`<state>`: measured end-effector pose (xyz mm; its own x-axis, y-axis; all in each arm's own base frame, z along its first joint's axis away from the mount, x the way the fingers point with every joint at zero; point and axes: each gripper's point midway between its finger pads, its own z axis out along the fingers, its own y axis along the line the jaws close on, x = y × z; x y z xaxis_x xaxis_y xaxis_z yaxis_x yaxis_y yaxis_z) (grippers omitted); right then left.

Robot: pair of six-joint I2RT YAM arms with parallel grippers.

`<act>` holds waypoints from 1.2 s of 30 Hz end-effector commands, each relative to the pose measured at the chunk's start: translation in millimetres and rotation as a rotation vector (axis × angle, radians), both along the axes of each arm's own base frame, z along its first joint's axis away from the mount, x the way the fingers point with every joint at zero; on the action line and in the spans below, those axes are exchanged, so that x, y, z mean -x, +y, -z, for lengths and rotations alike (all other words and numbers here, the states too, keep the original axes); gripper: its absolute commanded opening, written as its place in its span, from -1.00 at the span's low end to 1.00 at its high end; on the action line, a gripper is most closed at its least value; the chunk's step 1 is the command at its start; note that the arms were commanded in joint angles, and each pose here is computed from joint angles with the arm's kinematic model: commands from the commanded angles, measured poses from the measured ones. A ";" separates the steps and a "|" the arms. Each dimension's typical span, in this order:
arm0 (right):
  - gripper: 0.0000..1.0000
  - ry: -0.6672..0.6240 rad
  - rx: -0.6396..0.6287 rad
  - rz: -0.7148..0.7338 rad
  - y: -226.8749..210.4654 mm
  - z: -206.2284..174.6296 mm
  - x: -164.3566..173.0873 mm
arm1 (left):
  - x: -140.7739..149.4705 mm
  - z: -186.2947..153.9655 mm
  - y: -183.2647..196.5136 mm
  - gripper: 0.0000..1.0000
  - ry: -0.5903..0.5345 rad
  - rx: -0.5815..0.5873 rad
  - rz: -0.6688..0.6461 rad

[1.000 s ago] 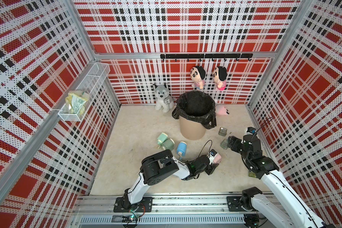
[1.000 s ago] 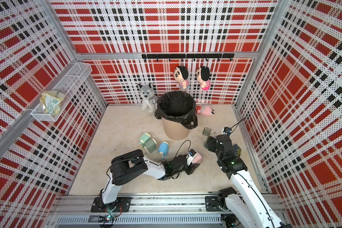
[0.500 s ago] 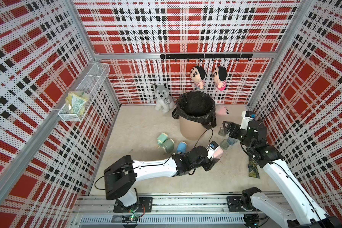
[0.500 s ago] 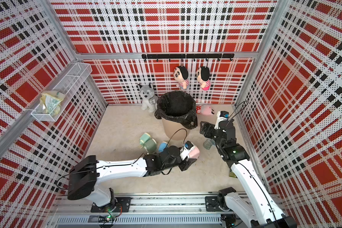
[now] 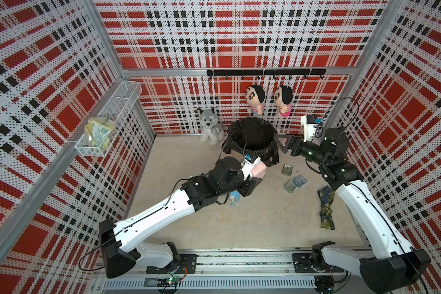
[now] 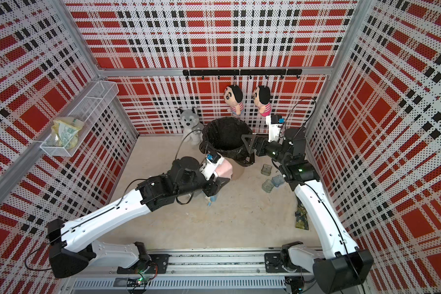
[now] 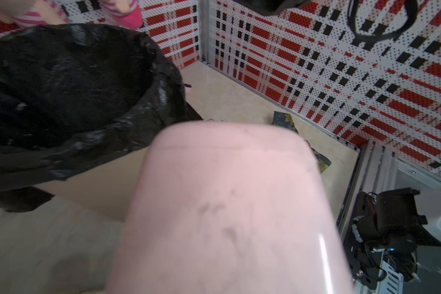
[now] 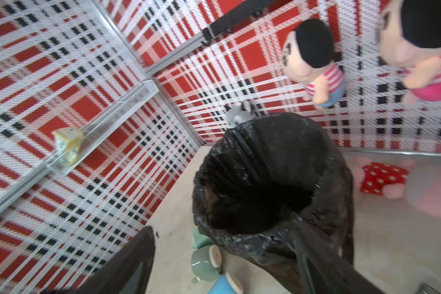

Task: Take out the pencil sharpener tray and clean the shavings
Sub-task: Open the container of the pencil sharpener.

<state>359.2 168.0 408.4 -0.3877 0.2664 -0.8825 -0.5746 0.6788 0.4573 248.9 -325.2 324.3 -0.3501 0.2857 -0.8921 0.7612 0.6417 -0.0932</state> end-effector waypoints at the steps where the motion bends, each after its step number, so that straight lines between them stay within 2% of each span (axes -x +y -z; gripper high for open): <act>1: 0.75 -0.101 -0.053 -0.211 20.0 -22.8 13.4 | -1.1 -25.4 21.3 -0.20 0.003 0.033 0.029; 4: 0.76 -0.168 -0.090 -0.362 29.9 -33.6 25.2 | -9.1 -41.7 30.7 -0.19 0.002 0.064 0.048; 7: 0.76 -0.155 -0.125 -0.516 41.4 -34.2 40.4 | -14.3 -54.3 32.8 -0.20 0.020 0.083 0.094; 14: 0.80 -0.169 -0.124 -0.685 58.4 -22.4 76.1 | 1.3 -64.6 21.3 -0.24 0.092 0.107 0.298; 18: 0.80 -0.164 -0.107 -0.724 71.0 -9.9 91.7 | 12.1 -73.4 19.1 -0.23 0.110 0.155 0.376; 24: 0.81 -0.150 -0.088 -0.761 90.3 4.2 105.1 | 17.6 -78.9 20.8 -0.18 0.124 0.184 0.415; 36: 0.74 -0.139 -0.064 -0.819 111.7 13.8 120.5 | 12.1 -80.8 25.5 -0.16 0.127 0.200 0.417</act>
